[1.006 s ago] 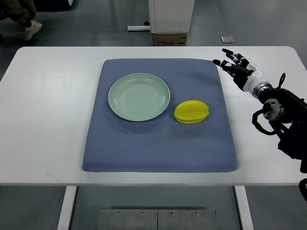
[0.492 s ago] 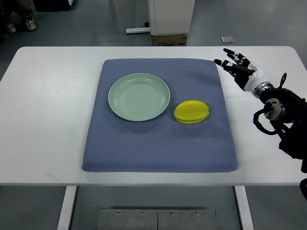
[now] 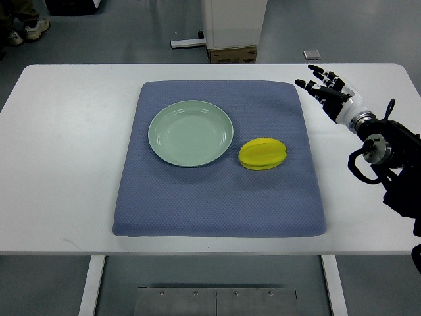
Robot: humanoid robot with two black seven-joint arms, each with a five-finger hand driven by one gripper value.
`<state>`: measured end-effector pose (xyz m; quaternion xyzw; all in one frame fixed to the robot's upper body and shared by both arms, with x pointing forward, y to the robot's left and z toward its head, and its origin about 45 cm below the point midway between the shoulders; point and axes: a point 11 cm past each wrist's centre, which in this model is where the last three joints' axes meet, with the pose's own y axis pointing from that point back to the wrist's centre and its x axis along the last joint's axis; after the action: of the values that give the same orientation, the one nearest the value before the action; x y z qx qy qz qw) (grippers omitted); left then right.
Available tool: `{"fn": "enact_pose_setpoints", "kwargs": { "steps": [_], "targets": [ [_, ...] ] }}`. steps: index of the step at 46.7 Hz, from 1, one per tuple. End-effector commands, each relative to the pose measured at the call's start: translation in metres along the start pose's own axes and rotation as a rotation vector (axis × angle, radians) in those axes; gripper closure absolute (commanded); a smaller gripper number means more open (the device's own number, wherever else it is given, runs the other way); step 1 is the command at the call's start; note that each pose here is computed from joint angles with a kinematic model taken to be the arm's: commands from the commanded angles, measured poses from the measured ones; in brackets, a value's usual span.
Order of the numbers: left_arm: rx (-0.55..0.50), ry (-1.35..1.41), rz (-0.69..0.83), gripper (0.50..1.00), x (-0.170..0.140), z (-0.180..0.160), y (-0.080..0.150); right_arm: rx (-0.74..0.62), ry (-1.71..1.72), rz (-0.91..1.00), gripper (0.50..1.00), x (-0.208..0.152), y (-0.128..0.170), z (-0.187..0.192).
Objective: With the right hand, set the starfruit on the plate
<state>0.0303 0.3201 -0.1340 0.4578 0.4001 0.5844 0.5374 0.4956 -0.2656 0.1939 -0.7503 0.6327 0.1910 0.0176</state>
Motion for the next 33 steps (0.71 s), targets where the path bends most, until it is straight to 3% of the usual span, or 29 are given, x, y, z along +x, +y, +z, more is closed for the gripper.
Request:
{"fn": "enact_pose_setpoints", "kwargs": {
  "steps": [1, 33],
  "targets": [
    [0.000, 0.000, 0.000, 0.500, 0.0000, 0.0001, 0.0000, -0.002, 0.005, 0.005, 0.500, 0.0019, 0.0003, -0.0003],
    [0.000, 0.000, 0.000, 0.500, 0.0000, 0.0001, 0.0000, -0.007, 0.026, -0.033, 0.500, 0.0007, 0.0021, -0.0016]
  ]
}}
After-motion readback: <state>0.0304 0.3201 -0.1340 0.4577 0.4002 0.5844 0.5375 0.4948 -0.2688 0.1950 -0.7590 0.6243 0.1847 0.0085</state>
